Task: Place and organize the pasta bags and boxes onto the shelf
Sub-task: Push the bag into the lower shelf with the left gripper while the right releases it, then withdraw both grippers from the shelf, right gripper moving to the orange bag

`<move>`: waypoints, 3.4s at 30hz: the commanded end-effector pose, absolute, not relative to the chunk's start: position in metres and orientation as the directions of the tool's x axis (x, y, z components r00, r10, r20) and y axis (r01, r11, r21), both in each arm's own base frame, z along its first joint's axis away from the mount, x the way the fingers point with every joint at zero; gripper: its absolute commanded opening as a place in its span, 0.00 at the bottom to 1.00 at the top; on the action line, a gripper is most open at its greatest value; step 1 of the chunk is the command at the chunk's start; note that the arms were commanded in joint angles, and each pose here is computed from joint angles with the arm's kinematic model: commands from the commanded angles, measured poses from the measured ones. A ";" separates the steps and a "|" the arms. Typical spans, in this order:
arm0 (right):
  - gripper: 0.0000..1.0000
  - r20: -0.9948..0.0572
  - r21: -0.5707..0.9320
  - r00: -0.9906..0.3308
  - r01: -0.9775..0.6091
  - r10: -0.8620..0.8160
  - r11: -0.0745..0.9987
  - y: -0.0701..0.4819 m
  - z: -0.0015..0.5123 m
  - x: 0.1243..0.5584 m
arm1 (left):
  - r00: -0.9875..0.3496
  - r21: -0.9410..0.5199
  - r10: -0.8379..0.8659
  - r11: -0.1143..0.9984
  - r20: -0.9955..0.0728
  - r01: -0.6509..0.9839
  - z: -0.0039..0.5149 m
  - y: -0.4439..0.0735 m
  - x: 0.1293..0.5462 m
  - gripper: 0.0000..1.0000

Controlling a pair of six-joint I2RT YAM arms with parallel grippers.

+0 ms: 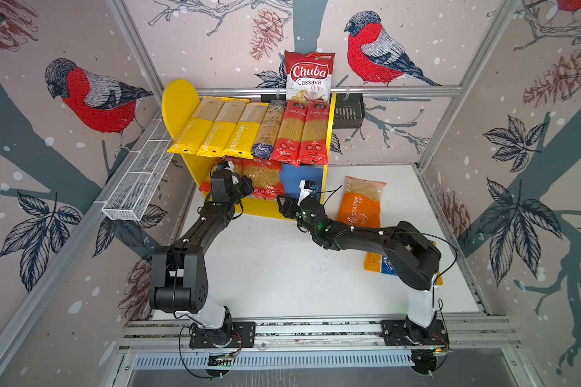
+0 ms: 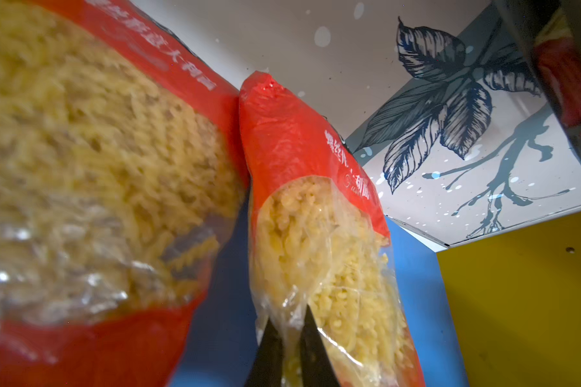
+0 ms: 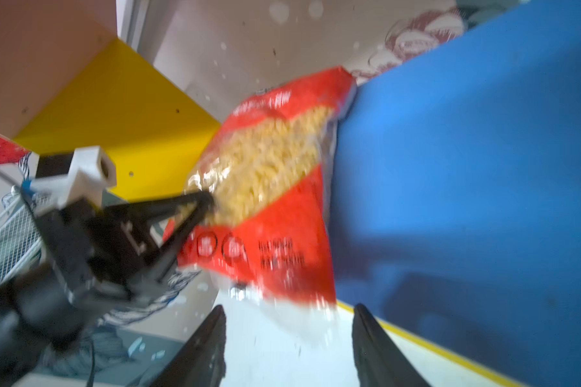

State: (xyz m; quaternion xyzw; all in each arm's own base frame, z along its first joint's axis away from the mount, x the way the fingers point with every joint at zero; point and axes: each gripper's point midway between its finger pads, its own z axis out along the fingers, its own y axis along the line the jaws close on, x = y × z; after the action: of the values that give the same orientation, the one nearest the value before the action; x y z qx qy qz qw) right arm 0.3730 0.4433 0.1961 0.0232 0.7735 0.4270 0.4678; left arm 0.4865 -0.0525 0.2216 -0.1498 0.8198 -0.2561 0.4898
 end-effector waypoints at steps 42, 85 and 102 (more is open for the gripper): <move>0.28 -0.629 0.742 -0.664 -0.357 0.404 0.568 0.475 0.178 0.390 | -0.577 -0.452 -0.339 0.890 -0.743 0.058 0.202 -0.072 0.485 0.04; 0.48 -0.666 0.593 -0.669 -0.209 0.329 0.777 0.312 0.159 0.322 | -0.417 -0.351 -0.322 0.936 -0.850 -0.008 0.240 -0.064 0.350 0.64; 0.75 -0.541 0.448 -0.686 0.254 0.486 0.857 0.075 0.080 0.367 | -0.616 -0.523 -0.307 0.828 -0.725 0.204 0.151 -0.215 0.260 0.64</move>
State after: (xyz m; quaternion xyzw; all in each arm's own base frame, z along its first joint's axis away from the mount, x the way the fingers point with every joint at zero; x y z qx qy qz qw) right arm 0.3712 0.0816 0.0909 0.2110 0.8945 0.1674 0.3568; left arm 0.2533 -0.2032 0.1385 -0.0046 0.8698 -0.2574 0.4209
